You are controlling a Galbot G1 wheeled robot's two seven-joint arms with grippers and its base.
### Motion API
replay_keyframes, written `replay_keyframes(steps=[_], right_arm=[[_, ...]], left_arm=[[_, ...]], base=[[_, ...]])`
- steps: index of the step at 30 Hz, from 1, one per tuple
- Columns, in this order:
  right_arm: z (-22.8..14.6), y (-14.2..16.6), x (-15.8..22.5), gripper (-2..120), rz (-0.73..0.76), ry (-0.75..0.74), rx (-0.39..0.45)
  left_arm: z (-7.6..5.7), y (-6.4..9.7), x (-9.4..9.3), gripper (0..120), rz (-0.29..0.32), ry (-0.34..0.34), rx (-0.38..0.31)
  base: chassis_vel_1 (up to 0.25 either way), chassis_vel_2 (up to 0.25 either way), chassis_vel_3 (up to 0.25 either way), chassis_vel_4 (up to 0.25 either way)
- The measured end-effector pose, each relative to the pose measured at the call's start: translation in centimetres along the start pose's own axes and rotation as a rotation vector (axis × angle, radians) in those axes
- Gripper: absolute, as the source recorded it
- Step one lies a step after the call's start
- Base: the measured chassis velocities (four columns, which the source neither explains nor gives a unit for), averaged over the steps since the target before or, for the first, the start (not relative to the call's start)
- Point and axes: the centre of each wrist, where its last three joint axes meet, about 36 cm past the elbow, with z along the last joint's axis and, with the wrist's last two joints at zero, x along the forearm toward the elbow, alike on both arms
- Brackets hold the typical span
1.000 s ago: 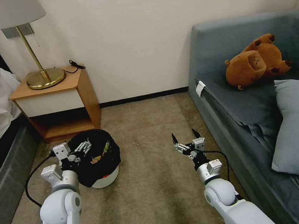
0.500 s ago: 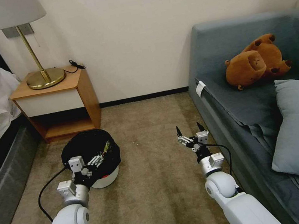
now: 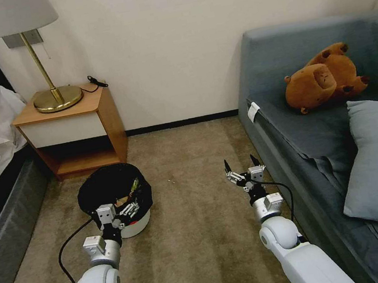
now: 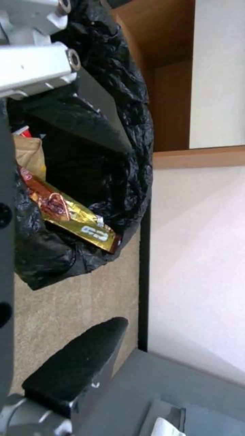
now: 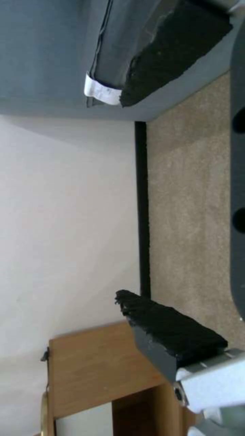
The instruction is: Pick up the trash bin, then pick up the garbage on the floor and place it into the trash bin.
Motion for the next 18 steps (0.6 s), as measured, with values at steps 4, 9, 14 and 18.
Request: replay_keyframes(steps=[4,9,14,18], right_arm=[[0.0,-0.01,0.01,100,0.0,0.0,0.0],[0.0,-0.01,0.02,100,0.0,0.0,0.0],[-0.01,-0.01,0.02,100,-0.001,0.0,-0.001],[-0.01,-0.01,0.02,100,-0.001,0.0,-0.001]], left_arm=[[-0.02,0.01,-0.01,97,0.0,-0.001,0.0],[-0.04,0.02,-0.03,97,-0.001,-0.001,0.0],[-0.06,0.02,-0.04,97,-0.001,-0.001,0.0],[-0.07,0.02,-0.04,97,-0.001,-0.001,0.001]], base=[[0.0,0.0,0.0,0.0],[0.0,0.0,0.0,0.0],[0.0,0.0,0.0,0.0],[0.0,0.0,0.0,0.0]])
